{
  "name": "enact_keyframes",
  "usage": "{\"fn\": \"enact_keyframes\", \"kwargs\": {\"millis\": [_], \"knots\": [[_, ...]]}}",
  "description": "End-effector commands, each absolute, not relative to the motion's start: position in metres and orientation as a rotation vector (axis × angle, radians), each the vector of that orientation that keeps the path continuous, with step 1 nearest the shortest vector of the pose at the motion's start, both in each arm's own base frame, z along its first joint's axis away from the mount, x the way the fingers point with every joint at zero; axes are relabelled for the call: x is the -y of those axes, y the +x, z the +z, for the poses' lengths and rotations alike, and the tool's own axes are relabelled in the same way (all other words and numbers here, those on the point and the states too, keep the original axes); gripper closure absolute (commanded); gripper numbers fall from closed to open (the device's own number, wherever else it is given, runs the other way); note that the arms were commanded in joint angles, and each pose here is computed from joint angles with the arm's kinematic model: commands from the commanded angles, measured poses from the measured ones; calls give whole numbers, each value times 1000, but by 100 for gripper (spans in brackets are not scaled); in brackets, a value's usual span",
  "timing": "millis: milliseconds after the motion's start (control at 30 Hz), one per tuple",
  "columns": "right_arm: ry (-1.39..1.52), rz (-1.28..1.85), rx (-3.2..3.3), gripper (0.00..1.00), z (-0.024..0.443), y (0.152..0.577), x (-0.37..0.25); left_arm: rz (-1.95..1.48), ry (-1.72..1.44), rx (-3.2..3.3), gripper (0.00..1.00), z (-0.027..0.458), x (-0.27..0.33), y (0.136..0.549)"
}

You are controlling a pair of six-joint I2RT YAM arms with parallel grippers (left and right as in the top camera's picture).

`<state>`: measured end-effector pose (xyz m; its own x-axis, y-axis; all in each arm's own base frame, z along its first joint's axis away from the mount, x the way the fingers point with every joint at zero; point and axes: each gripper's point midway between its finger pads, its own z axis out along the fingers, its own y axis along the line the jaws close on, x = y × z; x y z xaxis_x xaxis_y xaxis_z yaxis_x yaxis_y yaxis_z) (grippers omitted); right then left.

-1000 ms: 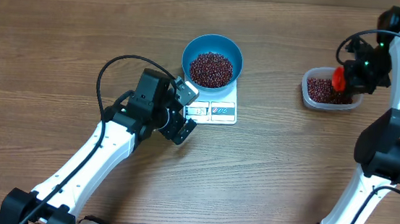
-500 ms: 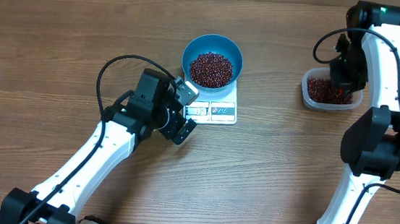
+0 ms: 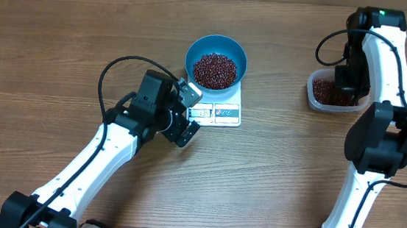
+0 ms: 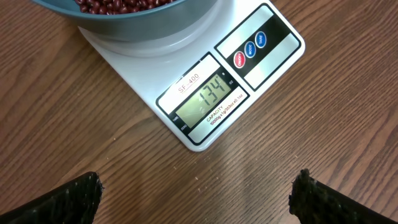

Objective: Scoop item into bowl and weigh 150g on scale
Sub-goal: 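Drag the scoop through the beans and lift it full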

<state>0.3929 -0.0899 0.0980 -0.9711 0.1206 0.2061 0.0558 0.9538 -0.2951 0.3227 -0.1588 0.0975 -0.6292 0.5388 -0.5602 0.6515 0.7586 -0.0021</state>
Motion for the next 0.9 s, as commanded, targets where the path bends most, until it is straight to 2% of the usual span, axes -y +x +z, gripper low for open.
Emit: {"fn": "enact_keyframes", "kwargs": {"millis": [0,100,300,567,867], "knots": [[-137,395,2874,96,94,390,90,-293,891,-2422,0,94,160,321],[-59,248,2895,96,90,392,74,-293,891,-2422,1,94,160,321],[-34,195,2893,96,89,391,69,-293,891,-2422,0,94,160,321],[122,-152,2919,96,88,394,30,-293,891,-2422,0,94,160,321],[189,-289,2924,96,89,396,15,-293,891,-2422,1,94,160,321]]}}
